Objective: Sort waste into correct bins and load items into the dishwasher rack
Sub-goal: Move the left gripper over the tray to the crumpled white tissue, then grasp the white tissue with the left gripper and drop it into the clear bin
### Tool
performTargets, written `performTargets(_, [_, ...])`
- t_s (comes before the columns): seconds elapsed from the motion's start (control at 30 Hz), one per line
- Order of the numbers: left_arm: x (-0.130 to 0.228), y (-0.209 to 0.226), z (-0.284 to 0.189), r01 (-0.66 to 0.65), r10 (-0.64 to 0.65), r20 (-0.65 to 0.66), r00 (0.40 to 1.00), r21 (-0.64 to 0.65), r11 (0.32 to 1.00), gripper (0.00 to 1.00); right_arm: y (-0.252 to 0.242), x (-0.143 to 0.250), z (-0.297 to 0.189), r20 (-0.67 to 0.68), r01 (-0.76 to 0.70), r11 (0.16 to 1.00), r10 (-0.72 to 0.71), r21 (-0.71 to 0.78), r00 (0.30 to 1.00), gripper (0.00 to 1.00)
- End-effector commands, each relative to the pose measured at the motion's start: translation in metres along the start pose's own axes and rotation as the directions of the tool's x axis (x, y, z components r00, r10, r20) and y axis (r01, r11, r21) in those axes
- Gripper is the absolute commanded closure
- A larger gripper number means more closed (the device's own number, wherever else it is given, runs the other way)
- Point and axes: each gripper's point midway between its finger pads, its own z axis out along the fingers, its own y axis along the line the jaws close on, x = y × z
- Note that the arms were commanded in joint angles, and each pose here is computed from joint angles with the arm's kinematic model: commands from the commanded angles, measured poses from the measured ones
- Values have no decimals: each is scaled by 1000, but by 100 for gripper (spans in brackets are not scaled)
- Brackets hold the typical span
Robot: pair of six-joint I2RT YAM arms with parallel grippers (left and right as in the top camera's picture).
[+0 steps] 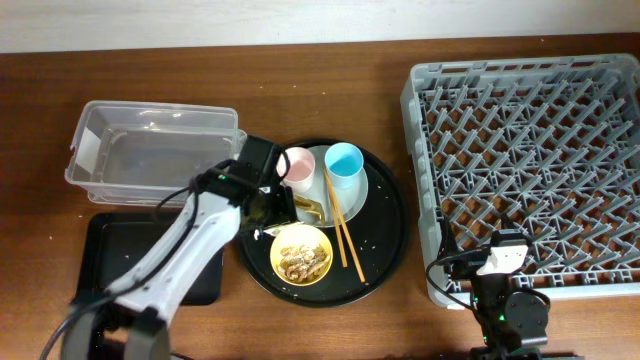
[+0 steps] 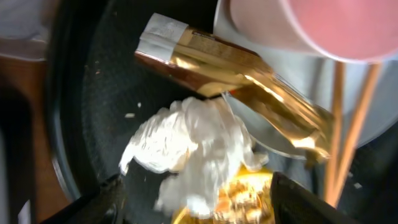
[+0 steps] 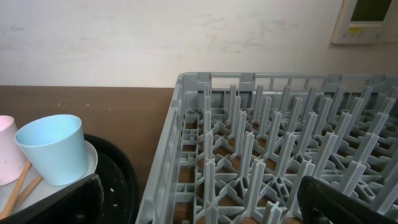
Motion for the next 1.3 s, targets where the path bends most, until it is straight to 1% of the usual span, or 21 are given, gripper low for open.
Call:
performTargets(0.0, [8, -2, 22, 11, -10, -61, 998, 2, 1000, 30, -1, 3, 0, -5, 3, 1000, -3, 7, 1000, 1])
performTargets(0.13, [8, -3, 28, 11, -11, -71, 997, 6, 1000, 39, -1, 3, 0, -5, 4, 1000, -4, 7, 1000, 1])
performTargets(0.2, [6, -5, 28, 11, -10, -62, 998, 12, 1000, 42, -1, 3, 0, -5, 3, 1000, -3, 7, 1000, 2])
performTargets(0.37, [-1, -6, 29, 9, -8, -30, 1000, 15, 1000, 42, -1, 3, 0, -5, 4, 1000, -4, 7, 1000, 1])
performTargets(0.57, [7, 0, 38, 9, -9, -39, 999, 9, 1000, 44, -1, 3, 0, -5, 3, 1000, -3, 7, 1000, 2])
performTargets(0.6, [8, 1, 40, 9, -9, -40, 999, 9, 1000, 52, -1, 3, 0, -5, 3, 1000, -3, 7, 1000, 2])
performTargets(0.67, [11, 2, 42, 10, -9, -43, 999, 7, 1000, 77, -1, 3, 0, -5, 4, 1000, -4, 7, 1000, 2])
performTargets(0.7, [10, 2, 42, 10, -10, -43, 999, 8, 1000, 87, -1, 3, 0, -5, 3, 1000, -3, 7, 1000, 2])
performTargets(0.73, [10, 2, 42, 10, -9, -40, 999, 10, 1000, 94, -1, 3, 0, -5, 4, 1000, -4, 7, 1000, 2])
performTargets(0.77, [8, 1, 42, 9, -9, -34, 999, 14, 1000, 98, -1, 3, 0, -5, 3, 1000, -3, 7, 1000, 2])
performTargets(0.87, [1, -4, 33, 6, -6, -13, 1000, 27, 1000, 99, -1, 3, 0, -5, 4, 1000, -4, 7, 1000, 2])
performTargets(1.0, [-18, -19, -4, -57, 52, 71, 996, 73, 996, 99, -1, 3, 0, -5, 3, 1000, -3, 7, 1000, 2])
performTargets(1.07, [-34, -26, -39, -89, 74, 158, 985, 89, 992, 100, -1, 3, 0, -5, 3, 1000, -3, 7, 1000, 2])
performTargets(1.13, [-45, -24, -65, -87, 68, 231, 971, 71, 994, 99, -1, 3, 0, -5, 3, 1000, -3, 7, 1000, 2])
performTargets(1.17, [-55, -20, -88, -79, 61, 302, 951, 47, 996, 100, -1, 3, 0, -5, 4, 1000, -4, 7, 1000, 2])
performTargets(1.27, [-72, 0, -127, -29, 29, 436, 900, -9, 1000, 99, -1, 3, 0, -5, 3, 1000, -3, 7, 1000, 2])
